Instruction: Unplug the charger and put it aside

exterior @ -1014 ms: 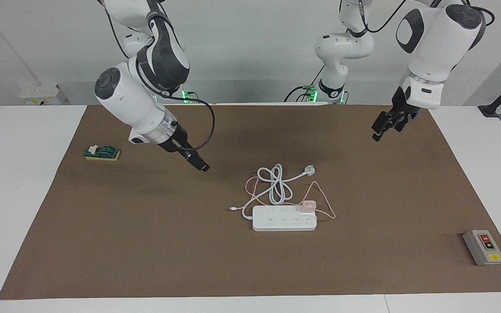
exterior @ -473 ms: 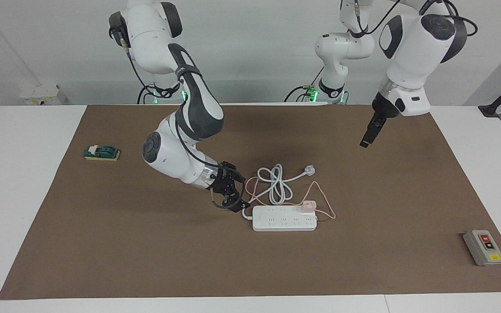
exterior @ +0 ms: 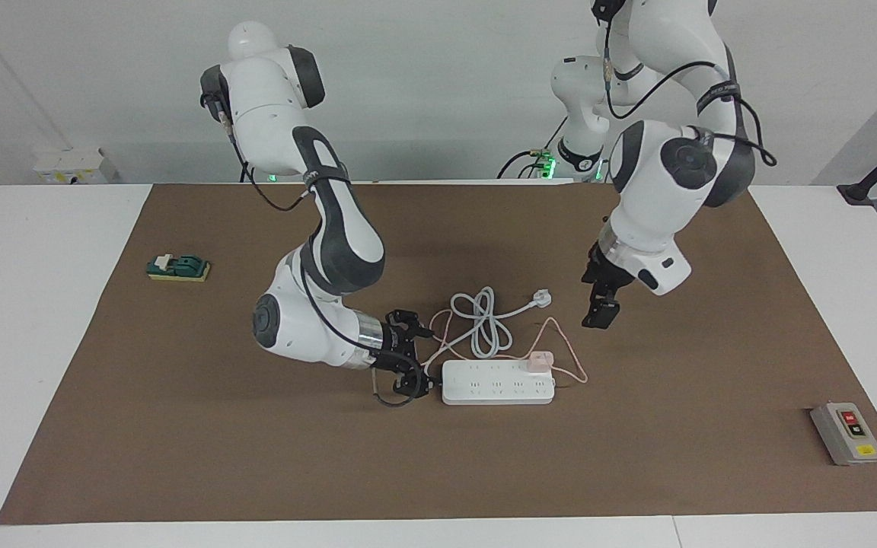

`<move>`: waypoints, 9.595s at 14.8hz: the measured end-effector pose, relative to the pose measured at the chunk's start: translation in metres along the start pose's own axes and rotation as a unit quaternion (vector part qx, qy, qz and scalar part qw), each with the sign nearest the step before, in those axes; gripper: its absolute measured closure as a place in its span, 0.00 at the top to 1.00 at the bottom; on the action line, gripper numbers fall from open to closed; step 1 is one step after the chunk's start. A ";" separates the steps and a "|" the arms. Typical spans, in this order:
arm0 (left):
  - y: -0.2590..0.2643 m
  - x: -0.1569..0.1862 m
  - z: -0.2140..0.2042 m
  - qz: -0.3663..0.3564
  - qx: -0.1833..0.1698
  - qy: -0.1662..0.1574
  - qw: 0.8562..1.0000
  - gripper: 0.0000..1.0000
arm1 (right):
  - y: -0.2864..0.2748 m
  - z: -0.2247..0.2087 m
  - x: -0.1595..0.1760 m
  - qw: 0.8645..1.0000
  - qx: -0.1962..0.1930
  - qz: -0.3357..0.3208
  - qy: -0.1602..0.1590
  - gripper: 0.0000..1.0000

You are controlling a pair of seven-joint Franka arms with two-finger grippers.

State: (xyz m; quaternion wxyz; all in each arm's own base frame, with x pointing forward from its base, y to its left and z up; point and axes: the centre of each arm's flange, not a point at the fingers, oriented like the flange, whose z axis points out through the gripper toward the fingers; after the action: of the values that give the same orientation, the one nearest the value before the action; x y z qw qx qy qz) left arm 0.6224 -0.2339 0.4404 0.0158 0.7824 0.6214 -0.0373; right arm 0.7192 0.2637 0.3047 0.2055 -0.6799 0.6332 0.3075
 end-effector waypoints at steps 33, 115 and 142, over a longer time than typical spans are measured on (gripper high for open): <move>0.034 -0.035 0.115 -0.032 -0.044 0.030 0.998 0.29 | -0.027 0.056 -0.002 0.999 0.039 -0.007 0.007 1.00; 0.037 -0.024 0.110 -0.050 -0.039 0.009 0.998 0.29 | -0.023 0.077 -0.020 0.998 0.028 -0.063 0.000 1.00; 0.039 -0.017 0.109 -0.062 -0.037 -0.008 0.997 0.29 | -0.003 0.064 0.007 0.994 0.050 -0.095 -0.035 1.00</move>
State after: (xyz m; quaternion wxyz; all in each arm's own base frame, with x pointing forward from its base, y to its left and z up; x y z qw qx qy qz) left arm 0.6522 -0.2668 0.3320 0.0470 0.7411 0.6694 -0.0216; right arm 0.7125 0.3016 0.2534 0.2892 -0.7147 0.5727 0.2785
